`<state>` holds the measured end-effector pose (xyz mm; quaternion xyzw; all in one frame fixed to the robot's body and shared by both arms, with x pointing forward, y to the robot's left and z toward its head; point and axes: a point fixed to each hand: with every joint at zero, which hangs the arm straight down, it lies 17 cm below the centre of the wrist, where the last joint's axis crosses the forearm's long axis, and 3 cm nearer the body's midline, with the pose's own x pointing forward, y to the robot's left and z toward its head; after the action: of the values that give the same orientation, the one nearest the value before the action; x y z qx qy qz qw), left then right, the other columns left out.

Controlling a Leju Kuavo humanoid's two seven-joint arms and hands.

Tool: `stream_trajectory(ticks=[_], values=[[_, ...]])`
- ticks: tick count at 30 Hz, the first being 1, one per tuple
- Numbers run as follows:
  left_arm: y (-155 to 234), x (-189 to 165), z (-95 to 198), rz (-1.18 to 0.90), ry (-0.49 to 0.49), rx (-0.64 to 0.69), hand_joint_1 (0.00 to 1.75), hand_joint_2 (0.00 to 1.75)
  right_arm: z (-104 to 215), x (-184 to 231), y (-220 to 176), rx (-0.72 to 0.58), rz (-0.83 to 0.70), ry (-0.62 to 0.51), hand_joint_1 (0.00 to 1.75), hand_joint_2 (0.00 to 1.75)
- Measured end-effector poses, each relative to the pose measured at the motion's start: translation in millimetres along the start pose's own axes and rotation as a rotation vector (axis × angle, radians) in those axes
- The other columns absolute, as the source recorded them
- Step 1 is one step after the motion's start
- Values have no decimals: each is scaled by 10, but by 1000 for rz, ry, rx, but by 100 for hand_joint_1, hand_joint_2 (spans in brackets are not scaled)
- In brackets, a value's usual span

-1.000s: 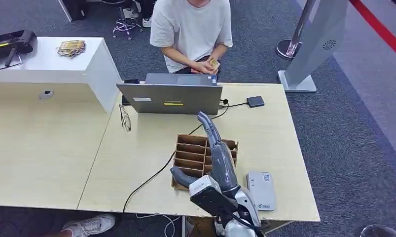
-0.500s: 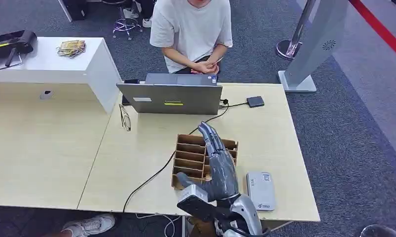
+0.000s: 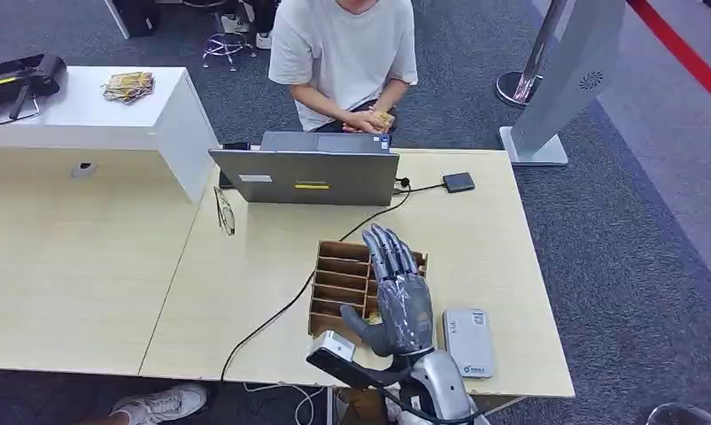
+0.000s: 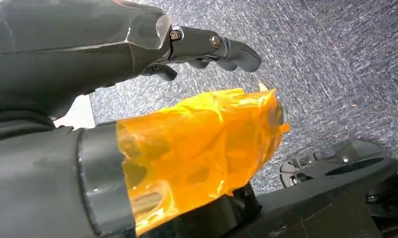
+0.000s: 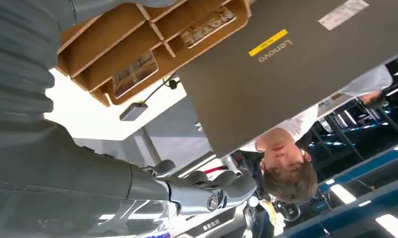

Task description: Pass the card to the sensor for recognition and then transmit it.

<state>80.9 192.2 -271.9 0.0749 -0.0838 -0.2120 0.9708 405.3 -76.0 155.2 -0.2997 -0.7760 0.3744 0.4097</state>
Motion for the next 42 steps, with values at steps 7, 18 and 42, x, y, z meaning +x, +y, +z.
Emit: stream_trajectory(ticks=[7,18,42], values=[[-5,0,1,-7,0,-3,0,0,-3,-121,62,20,37,20,0,175],[-13,13,4,-32,5,-11,0,0,-75,-351,104,42,95,59,0,175],[-16,53,6,-54,-5,-17,0,0,-96,-855,206,96,202,150,0,175]])
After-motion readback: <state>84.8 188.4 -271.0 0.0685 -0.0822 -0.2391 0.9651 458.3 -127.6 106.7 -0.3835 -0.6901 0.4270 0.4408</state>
